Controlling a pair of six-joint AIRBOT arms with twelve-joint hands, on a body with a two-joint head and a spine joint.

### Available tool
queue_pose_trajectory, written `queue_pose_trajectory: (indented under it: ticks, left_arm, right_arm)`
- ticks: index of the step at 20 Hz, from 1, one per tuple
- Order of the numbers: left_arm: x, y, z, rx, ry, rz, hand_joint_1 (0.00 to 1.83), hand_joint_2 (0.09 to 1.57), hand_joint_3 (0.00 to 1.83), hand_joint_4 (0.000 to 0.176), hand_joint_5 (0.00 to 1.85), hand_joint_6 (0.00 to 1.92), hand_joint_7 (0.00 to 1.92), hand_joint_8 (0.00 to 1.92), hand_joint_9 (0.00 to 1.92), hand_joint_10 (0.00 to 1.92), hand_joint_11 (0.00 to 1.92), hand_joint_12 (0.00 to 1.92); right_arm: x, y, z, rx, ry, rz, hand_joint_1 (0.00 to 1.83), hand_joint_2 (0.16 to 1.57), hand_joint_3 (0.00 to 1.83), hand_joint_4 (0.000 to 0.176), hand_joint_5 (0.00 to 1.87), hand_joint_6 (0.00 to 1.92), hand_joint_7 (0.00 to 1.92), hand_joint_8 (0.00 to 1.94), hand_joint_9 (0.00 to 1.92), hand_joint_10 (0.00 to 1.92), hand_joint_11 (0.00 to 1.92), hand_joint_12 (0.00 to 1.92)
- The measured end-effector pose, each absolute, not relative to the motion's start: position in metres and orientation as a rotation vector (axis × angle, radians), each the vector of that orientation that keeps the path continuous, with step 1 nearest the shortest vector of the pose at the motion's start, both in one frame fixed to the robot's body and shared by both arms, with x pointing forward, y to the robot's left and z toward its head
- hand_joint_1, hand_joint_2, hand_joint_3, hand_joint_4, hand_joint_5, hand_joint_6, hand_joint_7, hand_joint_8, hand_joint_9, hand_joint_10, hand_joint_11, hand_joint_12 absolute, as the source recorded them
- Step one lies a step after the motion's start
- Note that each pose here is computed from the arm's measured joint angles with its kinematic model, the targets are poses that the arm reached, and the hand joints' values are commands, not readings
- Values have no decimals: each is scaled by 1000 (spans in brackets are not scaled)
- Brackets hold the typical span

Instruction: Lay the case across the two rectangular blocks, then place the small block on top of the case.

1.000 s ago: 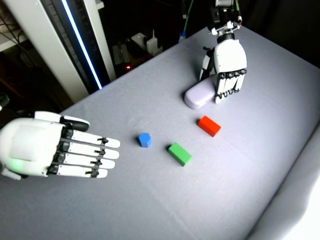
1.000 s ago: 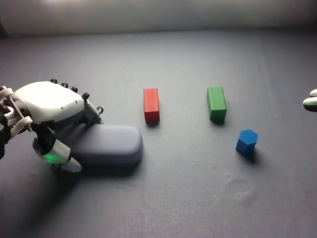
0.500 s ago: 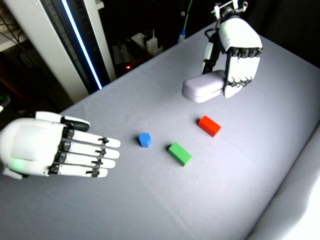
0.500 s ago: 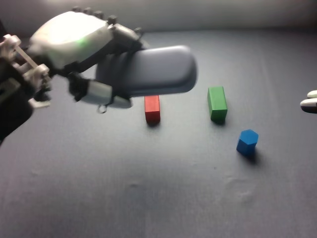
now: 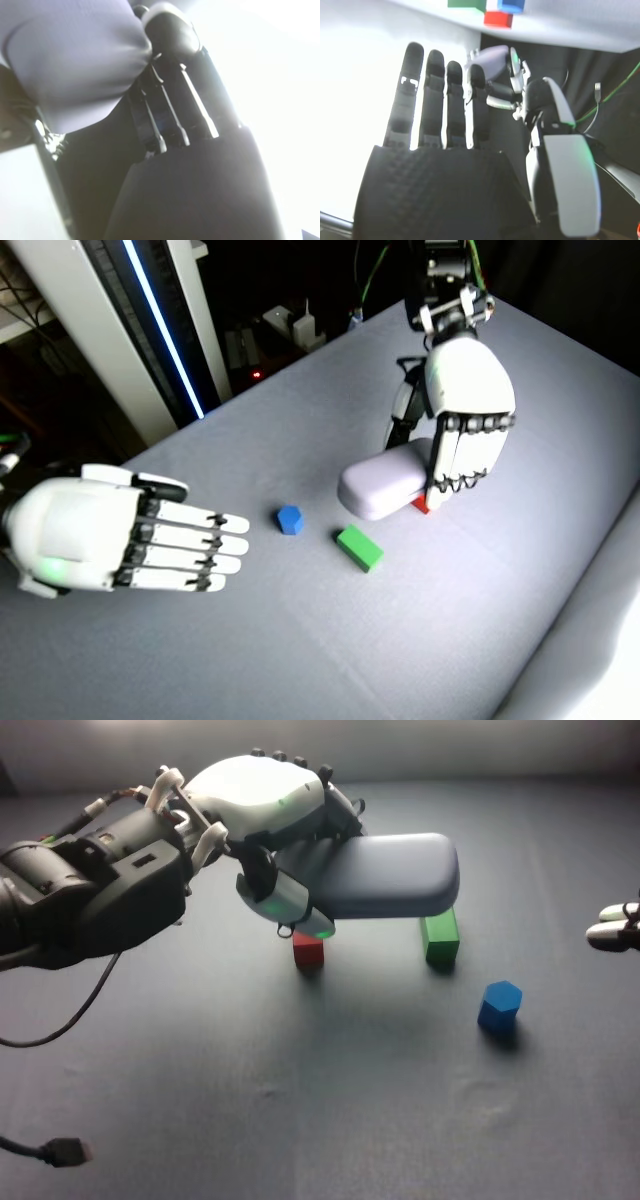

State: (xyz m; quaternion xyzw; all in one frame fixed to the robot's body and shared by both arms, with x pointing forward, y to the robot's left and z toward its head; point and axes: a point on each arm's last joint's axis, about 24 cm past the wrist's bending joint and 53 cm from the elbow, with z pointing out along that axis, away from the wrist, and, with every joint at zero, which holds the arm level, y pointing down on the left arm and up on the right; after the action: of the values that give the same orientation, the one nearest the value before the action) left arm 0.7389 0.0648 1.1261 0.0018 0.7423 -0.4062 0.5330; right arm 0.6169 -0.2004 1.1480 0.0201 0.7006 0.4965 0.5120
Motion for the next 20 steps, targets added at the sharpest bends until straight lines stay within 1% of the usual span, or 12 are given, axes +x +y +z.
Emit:
queue_pose_trajectory:
  ticks: [1, 2, 4, 6, 9, 10, 11, 12, 16, 18, 19, 20]
  left_arm:
    - [742, 66, 1125, 1, 1772, -960, 1260, 1135, 1, 0, 992, 694, 929, 1344, 874, 1406, 804, 1742]
    - [744, 65, 1124, -6, 1775, -962, 1257, 1145, 1, 0, 973, 711, 911, 1379, 872, 1484, 813, 1802]
    - [741, 51, 1115, -1, 1801, -975, 1257, 1142, 0, 0, 994, 716, 898, 1371, 807, 1370, 727, 1725]
    - [739, 43, 1108, -4, 1822, -982, 1252, 1151, 0, 0, 994, 708, 867, 1413, 763, 1359, 666, 1723]
    - [742, 45, 1108, -20, 1821, -981, 1259, 1140, 0, 0, 963, 754, 932, 1314, 874, 1214, 796, 1598]
    - [743, 46, 1108, -25, 1822, -980, 1252, 1157, 0, 0, 955, 736, 885, 1397, 853, 1322, 809, 1685]
    - [743, 47, 1107, -25, 1823, -977, 1256, 1143, 0, 0, 975, 734, 913, 1341, 853, 1220, 805, 1594]
    - [743, 47, 1107, -25, 1824, -977, 1258, 1142, 0, 0, 972, 727, 921, 1332, 874, 1214, 811, 1604]
    - [744, 46, 1103, -26, 1835, -972, 1266, 1122, 0, 0, 990, 722, 978, 1230, 951, 974, 847, 1436]
    - [743, 44, 1100, -27, 1842, -973, 1266, 1120, 0, 0, 986, 726, 986, 1216, 974, 943, 874, 1412]
    - [743, 46, 1096, -32, 1849, -970, 1256, 1146, 0, 0, 936, 766, 940, 1308, 983, 1122, 913, 1540]
    - [743, 48, 1094, -36, 1854, -965, 1256, 1146, 0, 0, 936, 766, 940, 1308, 983, 1122, 913, 1540]
  right_arm:
    - [616, -200, 1146, 45, 1693, 1193, 527, 1280, 2, 0, 443, 2, 375, 2, 434, 5, 182, 888]
    - [617, -200, 1145, 46, 1697, 1189, 526, 1278, 1, 0, 447, 3, 381, 4, 443, 8, 192, 896]
    - [619, -203, 1147, 52, 1691, 1184, 508, 1277, 0, 0, 445, 0, 392, 1, 447, 3, 174, 931]
    - [619, -203, 1147, 52, 1690, 1187, 521, 1281, 1, 0, 444, 1, 393, 0, 450, 3, 169, 944]
    - [619, -202, 1146, 50, 1695, 1184, 517, 1290, 3, 2, 421, 0, 371, 0, 418, 0, 122, 936]
    - [619, -202, 1146, 50, 1694, 1186, 510, 1290, 0, 1, 422, 0, 376, 0, 427, 2, 117, 981]
    - [618, -202, 1146, 48, 1694, 1186, 522, 1291, 0, 0, 424, 0, 372, 0, 428, 1, 101, 1026]
    - [618, -202, 1146, 48, 1693, 1187, 521, 1290, 0, 0, 431, 3, 376, 2, 433, 2, 105, 1034]
    - [618, -202, 1146, 48, 1694, 1185, 506, 1298, 3, 2, 415, 0, 361, 0, 419, 0, 121, 958]
    - [618, -202, 1146, 48, 1693, 1188, 513, 1298, 2, 4, 406, 1, 347, 0, 395, 0, 92, 946]
    - [618, -202, 1146, 48, 1694, 1187, 547, 1299, 0, 0, 425, 7, 378, 10, 425, 11, 130, 969]
    - [618, -201, 1146, 48, 1693, 1189, 547, 1299, 0, 0, 425, 7, 378, 10, 425, 11, 130, 969]
